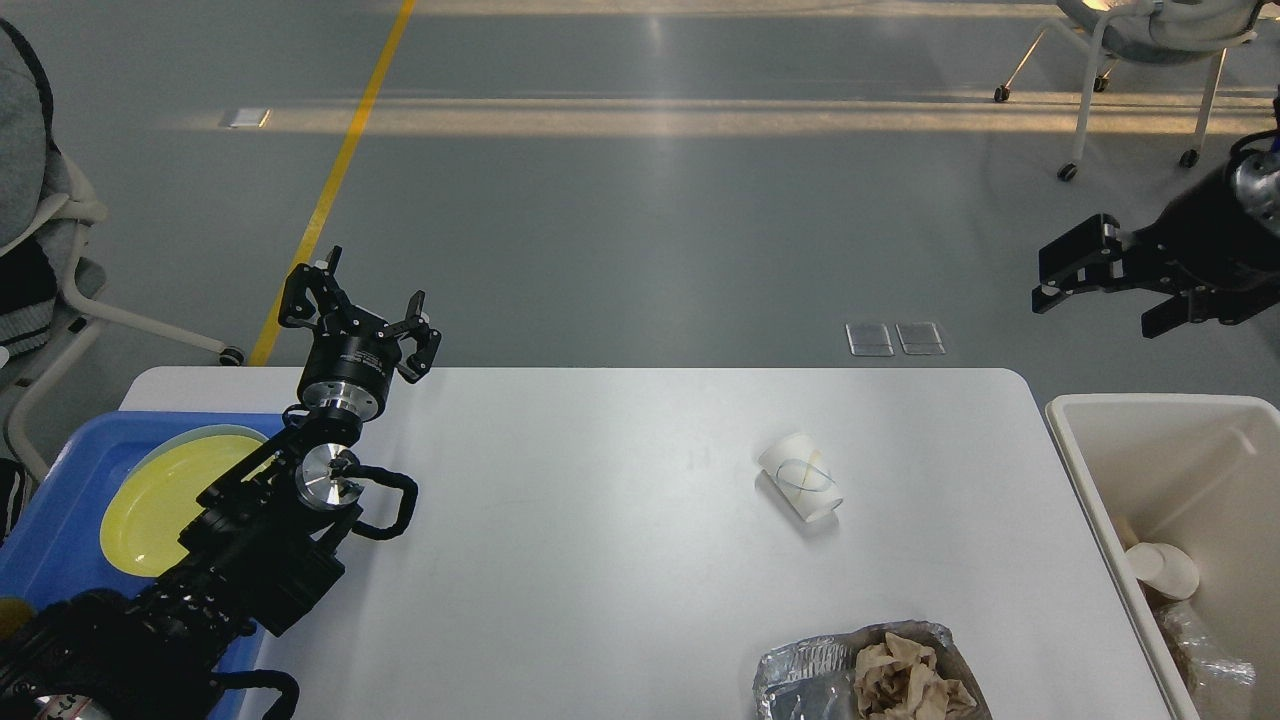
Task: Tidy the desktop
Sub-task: 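Raise the right gripper and bring it over the second white cup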
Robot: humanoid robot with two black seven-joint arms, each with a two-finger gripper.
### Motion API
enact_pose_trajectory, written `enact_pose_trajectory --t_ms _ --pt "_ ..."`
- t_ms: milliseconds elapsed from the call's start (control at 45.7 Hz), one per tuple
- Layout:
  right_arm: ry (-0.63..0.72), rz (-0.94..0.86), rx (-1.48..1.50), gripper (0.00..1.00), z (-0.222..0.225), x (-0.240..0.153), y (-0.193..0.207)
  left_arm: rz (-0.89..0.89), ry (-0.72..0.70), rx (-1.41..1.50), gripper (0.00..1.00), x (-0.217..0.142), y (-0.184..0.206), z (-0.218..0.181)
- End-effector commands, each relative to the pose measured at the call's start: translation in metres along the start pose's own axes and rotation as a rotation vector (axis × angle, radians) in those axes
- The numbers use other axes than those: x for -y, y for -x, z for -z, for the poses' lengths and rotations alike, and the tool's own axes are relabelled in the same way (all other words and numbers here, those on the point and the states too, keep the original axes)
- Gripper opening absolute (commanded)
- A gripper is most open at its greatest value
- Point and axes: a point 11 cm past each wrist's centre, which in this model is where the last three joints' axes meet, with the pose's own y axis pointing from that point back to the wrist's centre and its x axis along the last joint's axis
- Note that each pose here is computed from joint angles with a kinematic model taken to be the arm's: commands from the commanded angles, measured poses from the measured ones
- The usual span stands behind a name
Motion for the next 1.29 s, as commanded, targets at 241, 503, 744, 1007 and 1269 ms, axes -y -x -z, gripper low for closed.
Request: enact_pose_trajectory --t_ms 241,503,744,1007,1269 --pt "-0.268 -0.204 -0.221 1.0 0.118 -0.12 -0.018 0.0 0.0 0.0 1.0 0.0 0.0 0.0" --pt "-0.39 -0.262 -0.306 1.0 0.163 -0.155 -0.011 0.0 0.0 0.0 1.0 0.0 0.0 0.0" --pt "-0.343 -0.165 -0.265 1.0 0.15 -0.106 -0.015 0.001 0.0 0.0 1.0 0.0 0.0 0.0" --pt "-0.227 0.077 -0.164 1.0 0.11 0.012 -0.001 0.0 0.0 0.0 1.0 0.0 0.0 0.0" --pt "-0.101 -0.036 -0.108 1.0 0.075 0.129 0.013 0.0 0.0 0.0 1.0 0.0 0.0 0.0"
